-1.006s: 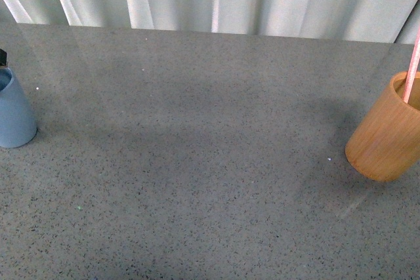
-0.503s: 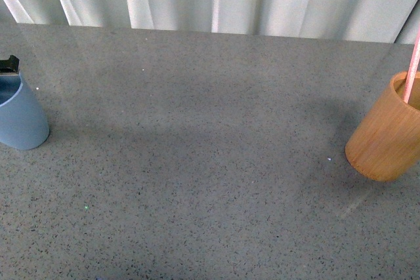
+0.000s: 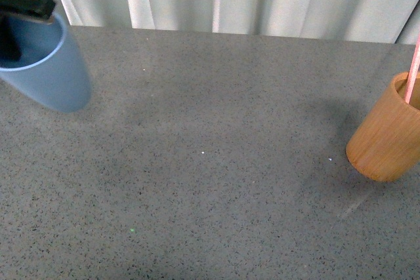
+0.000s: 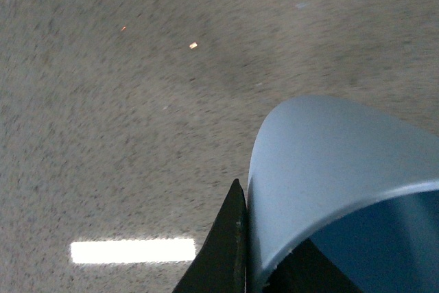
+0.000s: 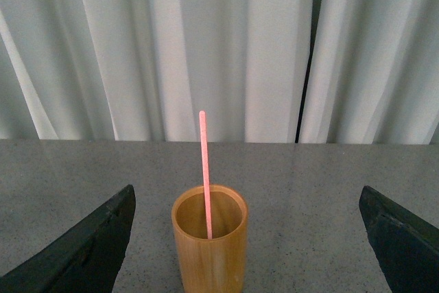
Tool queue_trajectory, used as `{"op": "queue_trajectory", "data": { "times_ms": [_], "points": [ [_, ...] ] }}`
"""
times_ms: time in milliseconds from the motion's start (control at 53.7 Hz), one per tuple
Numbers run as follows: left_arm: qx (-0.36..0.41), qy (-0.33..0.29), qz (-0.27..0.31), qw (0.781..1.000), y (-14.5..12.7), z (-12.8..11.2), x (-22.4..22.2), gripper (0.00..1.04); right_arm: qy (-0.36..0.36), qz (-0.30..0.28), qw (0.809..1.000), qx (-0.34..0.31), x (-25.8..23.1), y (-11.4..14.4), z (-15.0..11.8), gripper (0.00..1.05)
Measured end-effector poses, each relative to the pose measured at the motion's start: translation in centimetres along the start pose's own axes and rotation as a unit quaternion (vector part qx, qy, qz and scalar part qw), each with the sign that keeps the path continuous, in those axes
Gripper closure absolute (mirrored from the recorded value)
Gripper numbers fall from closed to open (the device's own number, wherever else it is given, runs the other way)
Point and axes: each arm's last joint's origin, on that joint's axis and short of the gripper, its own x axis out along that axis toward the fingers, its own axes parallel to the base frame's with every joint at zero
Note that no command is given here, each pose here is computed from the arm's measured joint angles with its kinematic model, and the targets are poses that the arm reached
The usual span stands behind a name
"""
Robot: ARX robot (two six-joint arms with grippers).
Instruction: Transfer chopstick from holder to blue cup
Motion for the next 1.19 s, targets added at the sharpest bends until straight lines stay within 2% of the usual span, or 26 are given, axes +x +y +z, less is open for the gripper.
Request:
{"op": "queue_trajectory", "data": {
  "times_ms": [93,205,317,391,652,1193],
  "points": [
    [0.044,-0.025,-0.027,0.998,-4.6,1.3,-1.7,1.01,0.0,0.0,1.0,0.0,0.0,0.0,0.0,0.1],
    [0.076,-0.034,-0.051,0.995,-8.5,1.8,-2.3,1.01,0.0,0.0,1.0,0.0,0.0,0.0,0.0,0.1],
    [0.115,-0.024,-0.076,0.99,-13.9,1.7,-1.6,1.01,0.0,0.0,1.0,0.0,0.0,0.0,0.0,0.1],
    [0.129,-0.01,-0.082,0.988,-16.0,1.1,-0.7,1.01,0.0,0.0,1.0,0.0,0.0,0.0,0.0,0.1],
    [0.133,0.02,-0.084,0.987,-19.3,-0.1,2.4,1.01,0.0,0.0,1.0,0.0,0.0,0.0,0.0,0.1],
    [0.119,0.029,-0.094,0.988,-21.6,-0.6,5.0,1.01,0.0,0.0,1.0,0.0,0.0,0.0,0.0,0.1]
  ]
}}
